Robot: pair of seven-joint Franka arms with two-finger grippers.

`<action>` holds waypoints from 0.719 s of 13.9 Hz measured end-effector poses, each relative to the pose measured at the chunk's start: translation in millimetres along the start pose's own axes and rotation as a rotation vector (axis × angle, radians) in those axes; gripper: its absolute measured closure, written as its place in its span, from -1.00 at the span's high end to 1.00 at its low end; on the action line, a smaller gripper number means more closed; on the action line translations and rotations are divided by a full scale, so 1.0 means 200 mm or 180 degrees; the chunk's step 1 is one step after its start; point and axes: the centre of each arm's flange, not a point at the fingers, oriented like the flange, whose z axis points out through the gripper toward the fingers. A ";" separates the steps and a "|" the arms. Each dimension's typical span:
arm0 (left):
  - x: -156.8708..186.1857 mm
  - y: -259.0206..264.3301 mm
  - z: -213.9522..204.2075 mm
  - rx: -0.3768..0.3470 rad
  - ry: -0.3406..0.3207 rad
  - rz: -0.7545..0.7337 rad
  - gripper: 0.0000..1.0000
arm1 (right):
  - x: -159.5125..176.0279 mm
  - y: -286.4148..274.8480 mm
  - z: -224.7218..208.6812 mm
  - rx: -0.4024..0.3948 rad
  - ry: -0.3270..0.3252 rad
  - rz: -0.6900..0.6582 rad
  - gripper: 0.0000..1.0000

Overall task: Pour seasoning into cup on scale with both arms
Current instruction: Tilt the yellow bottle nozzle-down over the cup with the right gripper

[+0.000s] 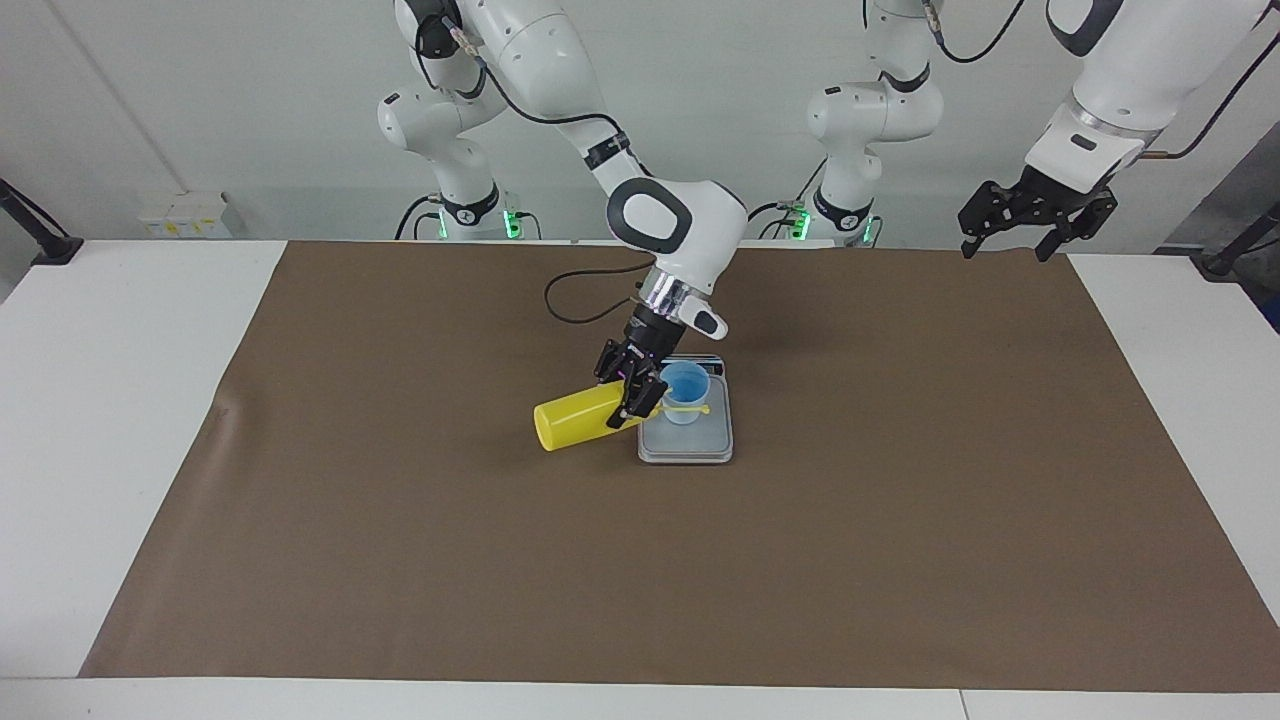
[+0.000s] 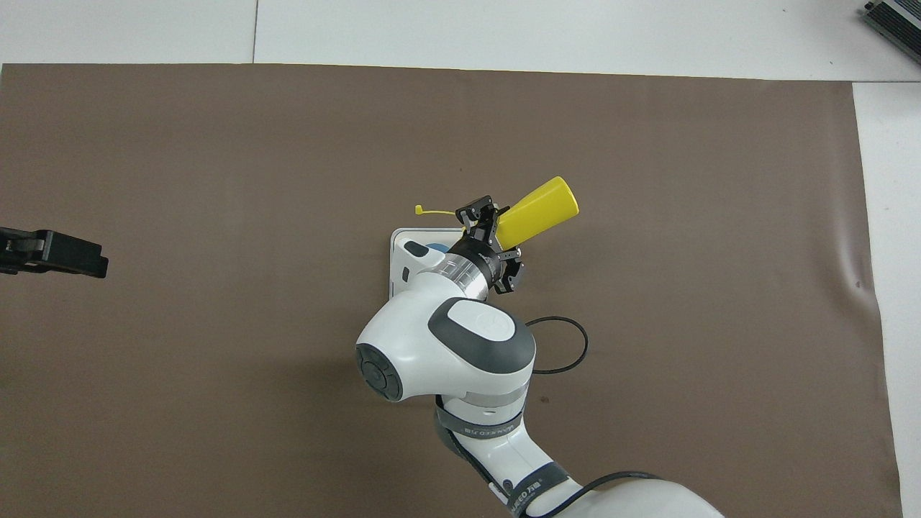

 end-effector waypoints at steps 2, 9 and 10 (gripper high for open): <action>0.00 0.00 0.00 0.0000 0.0000 0.0000 1.00 | 0.00 0.00 0.00 -0.0001 0.0001 0.0000 -0.02; 0.00 0.00 0.00 0.0000 0.0000 0.0000 1.00 | 0.00 0.02 -0.02 -0.0064 0.0096 0.0037 -0.02; 0.00 0.00 0.00 0.0000 0.0000 0.0000 1.00 | -0.02 0.03 -0.03 -0.0071 0.0158 0.0122 -0.02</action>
